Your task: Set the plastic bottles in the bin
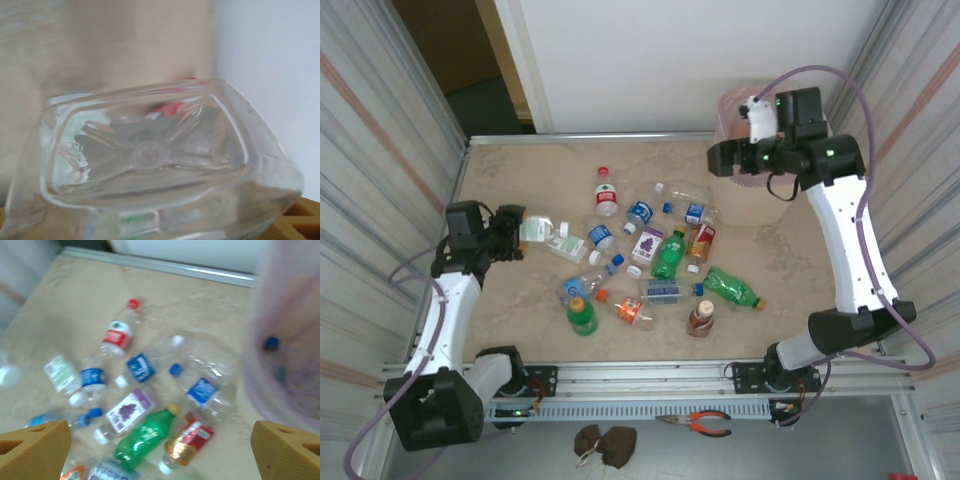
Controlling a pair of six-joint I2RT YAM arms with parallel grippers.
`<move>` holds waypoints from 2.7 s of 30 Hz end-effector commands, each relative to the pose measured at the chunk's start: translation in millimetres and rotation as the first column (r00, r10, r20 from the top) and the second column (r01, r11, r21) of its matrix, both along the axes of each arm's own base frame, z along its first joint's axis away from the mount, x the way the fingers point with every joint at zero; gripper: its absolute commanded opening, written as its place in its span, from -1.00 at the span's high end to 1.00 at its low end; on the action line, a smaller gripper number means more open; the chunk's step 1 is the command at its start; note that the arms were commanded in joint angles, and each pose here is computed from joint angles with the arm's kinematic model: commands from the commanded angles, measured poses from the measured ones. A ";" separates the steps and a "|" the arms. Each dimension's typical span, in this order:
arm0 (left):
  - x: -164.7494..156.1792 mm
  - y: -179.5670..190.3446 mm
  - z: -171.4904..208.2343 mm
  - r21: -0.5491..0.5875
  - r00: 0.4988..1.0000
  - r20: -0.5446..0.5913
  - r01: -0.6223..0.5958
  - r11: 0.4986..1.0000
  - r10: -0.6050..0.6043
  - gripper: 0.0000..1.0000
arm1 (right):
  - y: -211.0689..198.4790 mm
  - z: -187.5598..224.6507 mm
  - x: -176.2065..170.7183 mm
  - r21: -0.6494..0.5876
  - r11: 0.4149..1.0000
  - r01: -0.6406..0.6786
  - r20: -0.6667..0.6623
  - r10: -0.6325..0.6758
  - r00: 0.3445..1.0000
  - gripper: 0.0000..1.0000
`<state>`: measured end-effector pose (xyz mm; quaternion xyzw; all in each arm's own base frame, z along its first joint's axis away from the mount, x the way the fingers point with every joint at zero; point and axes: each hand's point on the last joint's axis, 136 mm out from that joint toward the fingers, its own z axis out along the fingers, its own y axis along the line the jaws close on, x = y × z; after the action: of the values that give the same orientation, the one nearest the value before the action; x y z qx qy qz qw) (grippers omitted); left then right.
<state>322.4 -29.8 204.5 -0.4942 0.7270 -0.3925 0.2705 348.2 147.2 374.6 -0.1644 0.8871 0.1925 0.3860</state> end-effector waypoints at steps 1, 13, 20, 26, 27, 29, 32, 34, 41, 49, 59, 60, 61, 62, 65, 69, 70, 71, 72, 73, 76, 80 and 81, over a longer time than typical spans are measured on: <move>17.3 -20.7 83.3 0.154 0.911 0.354 0.167 0.974 -0.213 0.24 | 39.1 20.2 -22.4 0.057 0.978 -0.199 0.128 0.190 0.973 -0.85; -18.5 -130.0 219.7 0.633 0.251 0.649 0.346 0.693 -0.718 0.25 | 110.9 51.9 -91.1 0.188 0.797 -0.574 0.363 0.487 0.794 -0.92; -87.9 -192.6 257.6 0.828 -0.219 0.554 0.246 0.504 -0.803 0.28 | 130.0 68.9 -122.6 0.236 0.677 -0.697 0.425 0.573 0.701 -0.98; -145.9 -232.0 268.1 0.891 -0.514 0.450 0.210 0.402 -0.730 0.28 | 146.8 74.0 -163.8 0.217 0.531 -0.819 0.466 0.680 0.565 -0.98; -151.7 -236.8 268.4 0.897 -0.538 0.438 0.208 0.391 -0.720 0.28 | 148.7 74.9 -172.0 0.217 0.501 -0.838 0.471 0.698 0.539 -0.98; -160.0 -243.4 270.1 0.903 -0.573 0.422 0.198 0.381 -0.702 0.28 | 151.7 74.5 -184.4 0.215 0.450 -0.867 0.478 0.726 0.495 -0.98; -167.6 -249.1 273.2 0.906 -0.604 0.412 0.189 0.379 -0.682 0.28 | 155.1 72.7 -197.5 0.201 0.412 -0.889 0.483 0.747 0.456 -0.98; -171.0 -251.6 275.3 0.907 -0.618 0.407 0.185 0.379 -0.673 0.28 | 156.0 72.6 -200.0 0.199 0.412 -0.889 0.481 0.750 0.455 -1.00; -169.1 -255.3 276.6 0.907 -0.617 0.406 0.178 0.382 -0.674 0.28 | 155.5 72.0 -202.8 0.199 0.425 -0.883 0.469 0.750 0.467 -0.54; -165.3 -255.8 275.4 0.904 -0.597 0.411 0.174 0.390 -0.689 0.17 | 153.6 73.9 -202.2 0.191 0.449 -0.873 0.474 0.737 0.482 -0.32; -150.5 -249.4 269.4 0.901 -0.488 0.420 0.126 0.415 -0.765 -0.37 | 140.2 77.2 -175.6 0.202 0.560 -0.804 0.466 0.667 0.582 -0.20; -147.7 -247.8 267.3 0.902 -0.465 0.420 0.119 0.415 -0.779 -0.39 | 135.7 78.1 -169.0 0.207 0.584 -0.785 0.465 0.648 0.604 -0.19; -143.8 -245.2 265.8 0.901 -0.434 0.422 0.106 0.420 -0.796 -0.41 | 129.4 79.6 -157.9 0.216 0.617 -0.757 0.464 0.617 0.635 -0.19; -141.4 -242.6 263.4 0.901 -0.407 0.423 0.095 0.423 -0.809 -0.42 | 122.1 82.0 -148.3 0.229 0.643 -0.730 0.464 0.587 0.663 -0.18; -136.7 -235.3 255.4 0.900 -0.347 0.425 0.068 0.430 -0.836 -0.47 | 98.9 86.3 -121.3 0.260 0.718 -0.646 0.460 0.496 0.736 -0.19; -129.4 -226.8 245.1 0.904 -0.264 0.422 0.052 0.424 -0.868 -0.49 | 62.4 90.6 -82.4 0.285 0.812 -0.509 0.448 0.356 0.820 -0.19; -126.0 -224.4 242.4 0.906 -0.238 0.420 0.050 0.421 -0.876 -0.50 | 52.3 92.4 -72.8 0.296 0.828 -0.476 0.442 0.323 0.837 -0.19; -123.9 -222.4 241.1 0.907 -0.218 0.419 0.046 0.419 -0.882 -0.50 | 42.7 94.0 -63.3 0.307 0.841 -0.446 0.436 0.292 0.851 -0.16; -122.4 -220.9 240.4 0.908 -0.205 0.417 0.043 0.418 -0.885 -0.50 | 34.5 95.2 -56.3 0.318 0.850 -0.421 0.429 0.267 0.863 -0.14; -121.7 -219.4 239.7 0.908 -0.196 0.417 0.042 0.417 -0.887 -0.50 | 25.9 96.9 -49.4 0.322 0.859 -0.398 0.429 0.243 0.870 -0.12; -121.7 -216.9 239.3 0.908 -0.186 0.417 0.040 0.417 -0.890 -0.52 | -0.3 100.9 -29.3 0.314 0.898 -0.308 0.435 0.152 0.887 -0.13; -119.0 -213.1 233.3 0.913 -0.147 0.409 0.047 0.406 -0.901 -0.52 | -55.6 98.9 11.5 0.299 0.951 -0.075 0.415 -0.059 0.908 -0.15; -117.2 -211.5 231.2 0.914 -0.130 0.406 0.048 0.403 -0.904 -0.53 | -70.6 95.7 22.2 0.298 0.955 -0.010 0.399 -0.115 0.909 -0.14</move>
<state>199.4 -248.8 443.9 0.3789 0.5678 -0.4144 0.6019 348.1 110.9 462.1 -0.1788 0.7390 0.3192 0.5657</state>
